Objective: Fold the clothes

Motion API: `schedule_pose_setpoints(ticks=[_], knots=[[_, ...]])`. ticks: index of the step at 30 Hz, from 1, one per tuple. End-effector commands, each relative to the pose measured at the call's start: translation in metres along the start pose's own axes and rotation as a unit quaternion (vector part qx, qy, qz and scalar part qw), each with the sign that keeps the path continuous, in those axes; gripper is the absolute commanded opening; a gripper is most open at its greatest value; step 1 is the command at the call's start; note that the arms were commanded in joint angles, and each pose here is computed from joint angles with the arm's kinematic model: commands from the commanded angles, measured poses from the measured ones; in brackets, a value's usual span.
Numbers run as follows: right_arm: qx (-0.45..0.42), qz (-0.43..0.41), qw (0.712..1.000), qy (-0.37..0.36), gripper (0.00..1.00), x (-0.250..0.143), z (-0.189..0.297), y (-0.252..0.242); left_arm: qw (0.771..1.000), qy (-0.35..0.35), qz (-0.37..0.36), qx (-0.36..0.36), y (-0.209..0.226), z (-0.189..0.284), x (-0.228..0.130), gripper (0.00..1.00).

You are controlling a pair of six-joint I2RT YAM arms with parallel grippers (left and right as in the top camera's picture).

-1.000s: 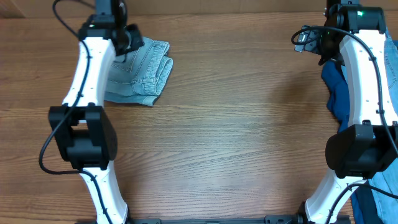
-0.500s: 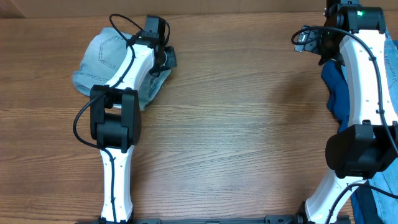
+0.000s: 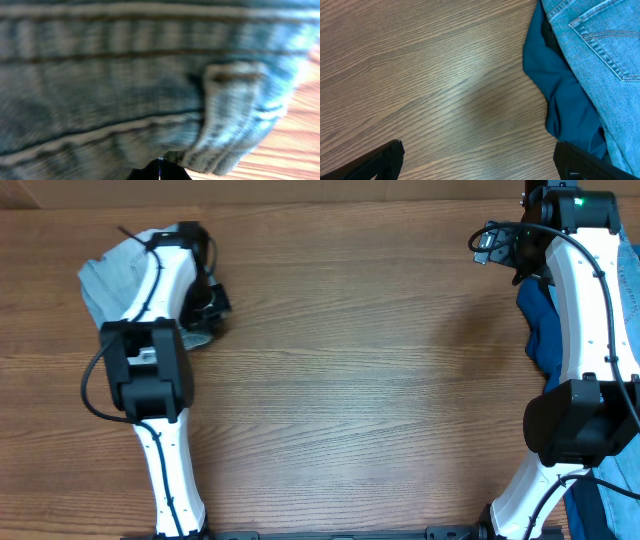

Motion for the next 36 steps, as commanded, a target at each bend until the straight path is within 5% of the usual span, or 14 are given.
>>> schedule_pose_setpoints(ticks=[1, 7, 12, 21, 30, 36], knots=[[-0.008, -0.001, 1.0, 0.0, 1.0, 0.0, -0.002, -0.003, 0.996, 0.044, 0.053, 0.06, 0.052, -0.038, 0.003, 0.04], [-0.008, -0.001, 1.0, 0.0, 1.0, 0.0, -0.002, -0.003, 0.99, 0.056, 0.077, 0.105, 0.089, -0.035, 0.004, 0.04], [-0.008, -0.001, 1.0, 0.0, 1.0, 0.0, -0.002, -0.003, 0.995, 0.042, 0.053, 0.072, 0.079, -0.016, 0.004, 0.04], [-0.008, -0.001, 1.0, 0.0, 1.0, 0.0, -0.002, -0.003, 0.983, -0.172, -0.044, -0.048, 0.026, 0.124, 0.006, 0.04], [-0.008, -0.001, 1.0, 0.0, 1.0, 0.0, -0.002, -0.003, 0.954, -0.297, -0.03, -0.006, 0.034, 0.138, 0.053, 0.04], [-0.008, -0.001, 1.0, 0.0, 1.0, 0.0, -0.002, -0.003, 0.953, -0.303, -0.027, -0.004, 0.029, 0.111, 0.073, 0.04]])
Point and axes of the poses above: each gripper's point midway between its finger pads, its own z axis back along the fingers, its own y axis along the line the jaws close on, x = y × z, the point moved 6 cm from there along z, back along the fingers, and after that the axes turned 2 degrees about z, right-handed, at the moved point
